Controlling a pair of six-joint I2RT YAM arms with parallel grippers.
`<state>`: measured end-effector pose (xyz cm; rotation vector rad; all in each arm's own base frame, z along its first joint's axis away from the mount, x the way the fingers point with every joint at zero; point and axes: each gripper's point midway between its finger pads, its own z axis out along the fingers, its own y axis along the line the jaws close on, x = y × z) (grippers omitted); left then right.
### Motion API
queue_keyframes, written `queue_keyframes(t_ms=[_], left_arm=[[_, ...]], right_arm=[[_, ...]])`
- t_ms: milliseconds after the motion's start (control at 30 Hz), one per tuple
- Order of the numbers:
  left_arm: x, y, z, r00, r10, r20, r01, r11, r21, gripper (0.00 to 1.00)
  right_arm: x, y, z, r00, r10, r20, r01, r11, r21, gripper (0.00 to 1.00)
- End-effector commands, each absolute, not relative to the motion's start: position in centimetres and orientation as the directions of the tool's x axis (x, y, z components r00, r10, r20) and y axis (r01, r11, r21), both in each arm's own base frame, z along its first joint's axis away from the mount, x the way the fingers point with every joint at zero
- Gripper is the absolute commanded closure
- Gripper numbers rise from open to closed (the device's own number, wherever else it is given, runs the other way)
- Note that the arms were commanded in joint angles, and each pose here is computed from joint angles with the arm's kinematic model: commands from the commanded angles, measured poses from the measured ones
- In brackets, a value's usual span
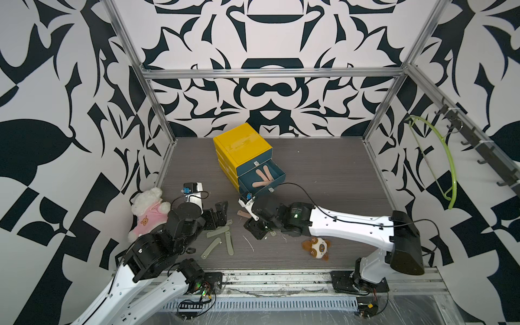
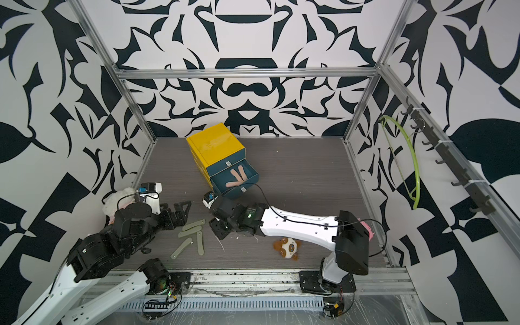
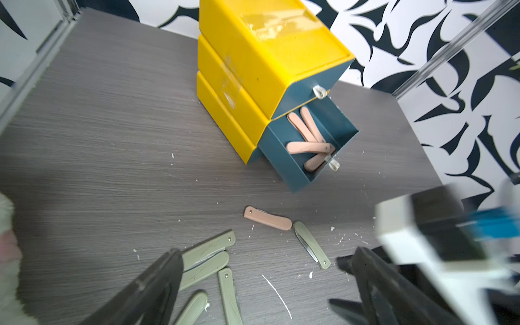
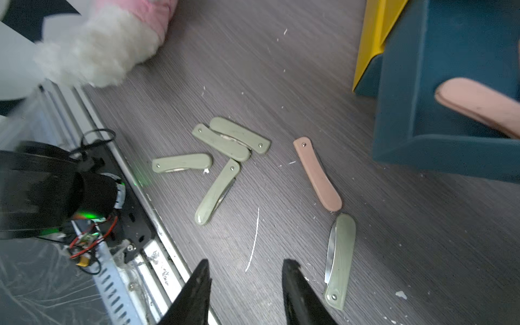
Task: Place the fruit knives into the drawer by color
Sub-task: Adjust the fruit knife at the center of the board.
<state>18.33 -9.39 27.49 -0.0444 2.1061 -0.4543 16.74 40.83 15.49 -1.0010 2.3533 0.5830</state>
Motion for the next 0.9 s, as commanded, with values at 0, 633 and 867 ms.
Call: queue_keyframes(t_ms=[0,633,867], left_arm=[[17.9,-8.3,28.3,-0.533,-0.200,-0.822,0.132,0.940,-0.314,0.01],[17.5,-8.3,29.3,-0.527,-0.220,-0.821,0.149,0.927,-0.345,0.01],[17.6,-8.3,28.9,-0.531,-0.213,-0.820,0.147,0.930,-0.337,0.01]], right_arm=[[17.8,41.3,14.2,-0.563,-0.559,-0.609,-0.757,0.644,0.109,0.55],[23.1,45.0,8.8,-0.529,-0.605,-0.595,-0.695,0.712,-0.106,0.51],[26.1,45.8,8.4,-0.555,-0.503,-0.663,-0.611,0.787,-0.086,0.50]])
